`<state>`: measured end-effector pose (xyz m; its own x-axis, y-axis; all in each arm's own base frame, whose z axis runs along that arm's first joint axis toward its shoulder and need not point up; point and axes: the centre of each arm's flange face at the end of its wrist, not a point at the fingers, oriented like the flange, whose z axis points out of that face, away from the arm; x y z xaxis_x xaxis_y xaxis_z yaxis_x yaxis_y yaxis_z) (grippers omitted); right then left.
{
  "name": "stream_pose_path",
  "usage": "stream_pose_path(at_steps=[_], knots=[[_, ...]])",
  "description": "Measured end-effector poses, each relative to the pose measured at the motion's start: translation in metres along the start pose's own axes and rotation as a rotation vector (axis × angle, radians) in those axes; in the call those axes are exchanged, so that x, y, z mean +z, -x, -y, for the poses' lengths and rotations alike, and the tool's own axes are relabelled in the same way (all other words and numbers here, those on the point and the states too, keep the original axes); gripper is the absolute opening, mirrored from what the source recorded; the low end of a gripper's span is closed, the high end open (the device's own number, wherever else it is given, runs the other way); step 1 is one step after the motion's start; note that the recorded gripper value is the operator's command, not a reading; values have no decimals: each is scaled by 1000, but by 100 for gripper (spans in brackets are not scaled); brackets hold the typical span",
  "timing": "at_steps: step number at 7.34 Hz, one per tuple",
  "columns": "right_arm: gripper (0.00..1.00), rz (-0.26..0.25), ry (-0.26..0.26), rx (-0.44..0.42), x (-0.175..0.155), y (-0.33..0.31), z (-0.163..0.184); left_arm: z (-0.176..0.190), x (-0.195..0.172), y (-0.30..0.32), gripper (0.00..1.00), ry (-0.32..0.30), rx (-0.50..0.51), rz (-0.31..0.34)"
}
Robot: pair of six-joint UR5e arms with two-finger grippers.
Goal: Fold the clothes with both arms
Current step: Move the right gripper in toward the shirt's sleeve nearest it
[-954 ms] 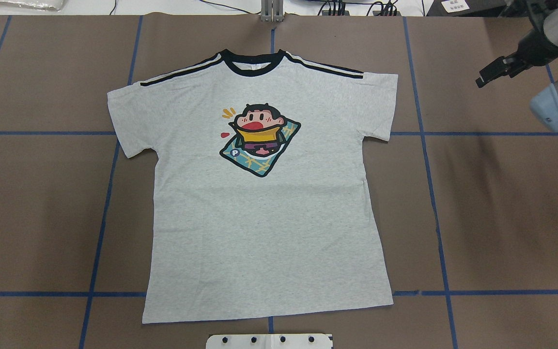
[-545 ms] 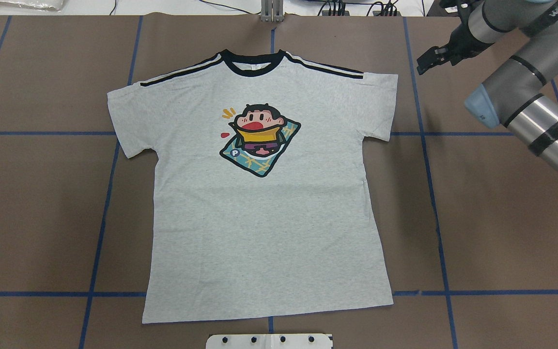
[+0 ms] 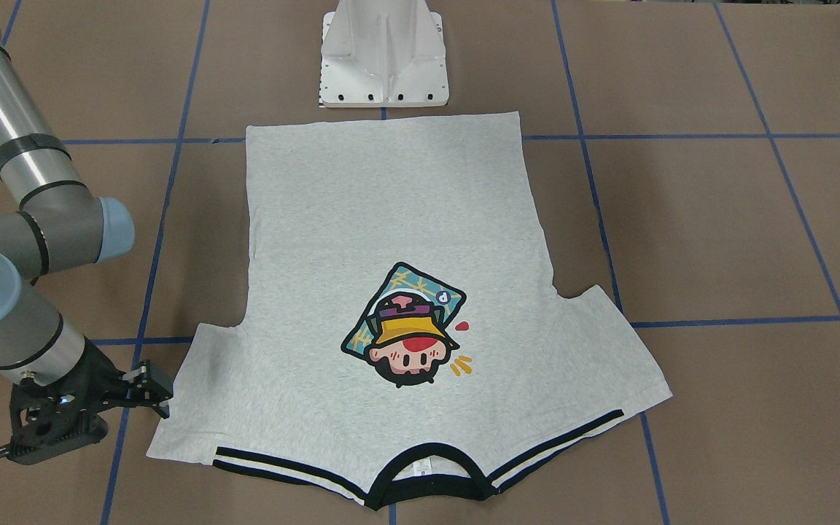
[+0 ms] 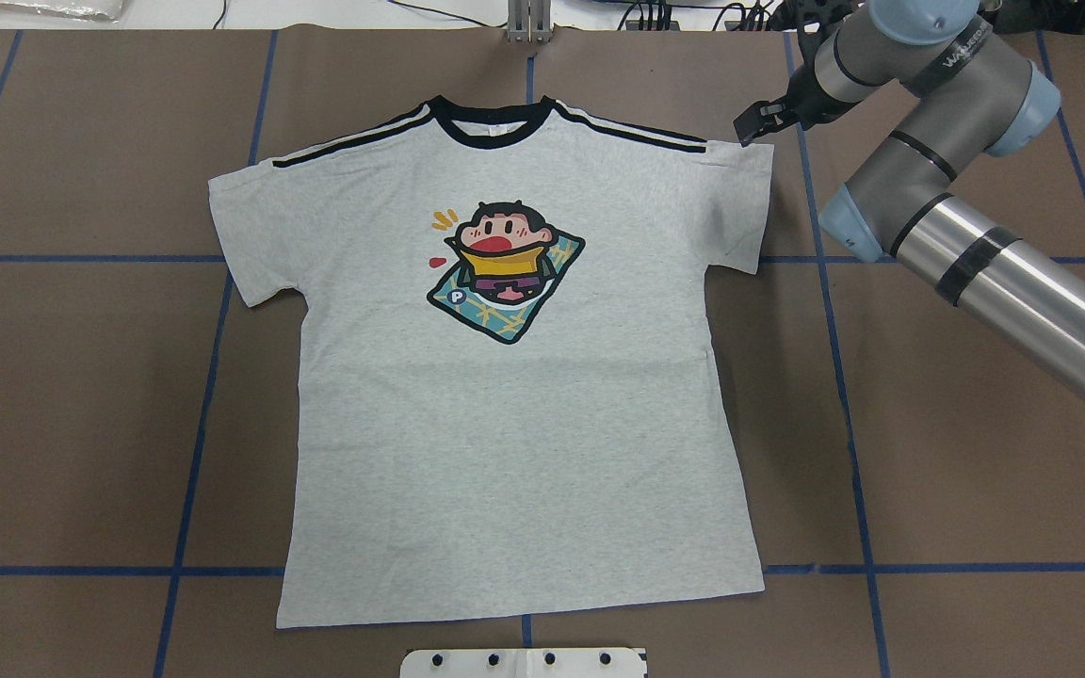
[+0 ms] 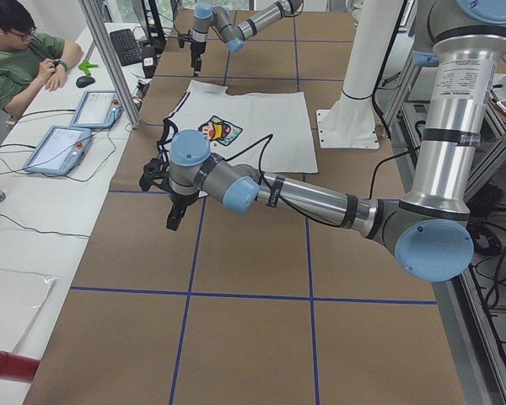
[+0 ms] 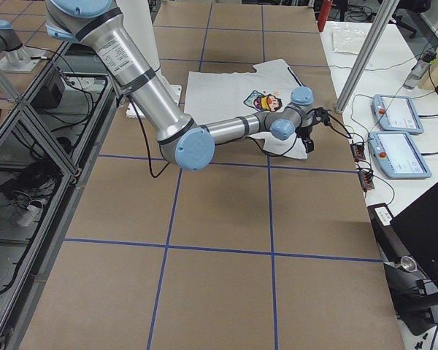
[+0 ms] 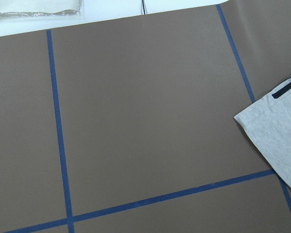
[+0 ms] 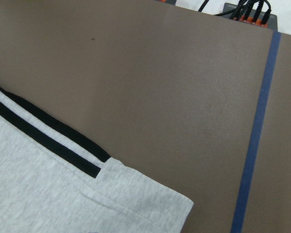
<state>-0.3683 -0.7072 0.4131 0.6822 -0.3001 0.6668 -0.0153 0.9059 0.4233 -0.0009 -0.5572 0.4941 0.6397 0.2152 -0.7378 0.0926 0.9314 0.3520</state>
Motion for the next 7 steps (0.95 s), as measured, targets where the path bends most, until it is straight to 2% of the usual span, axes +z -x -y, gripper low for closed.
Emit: stream_pose_path(at_steps=[2, 3, 6, 7], knots=[[85, -6, -3, -2, 21, -11, -4, 1, 2, -1, 99, -4, -1, -3], [80, -26, -3, 2, 30, -15, -3, 1, 2, -1, 99, -4, -1, -4], [57, -50, 10, -2, 47, -5, -1, 1, 3, -1, 99, -3, -1, -3], [53, -51, 18, -4, 52, -3, -4, 1, 3, -1, 99, -3, 0, -4]])
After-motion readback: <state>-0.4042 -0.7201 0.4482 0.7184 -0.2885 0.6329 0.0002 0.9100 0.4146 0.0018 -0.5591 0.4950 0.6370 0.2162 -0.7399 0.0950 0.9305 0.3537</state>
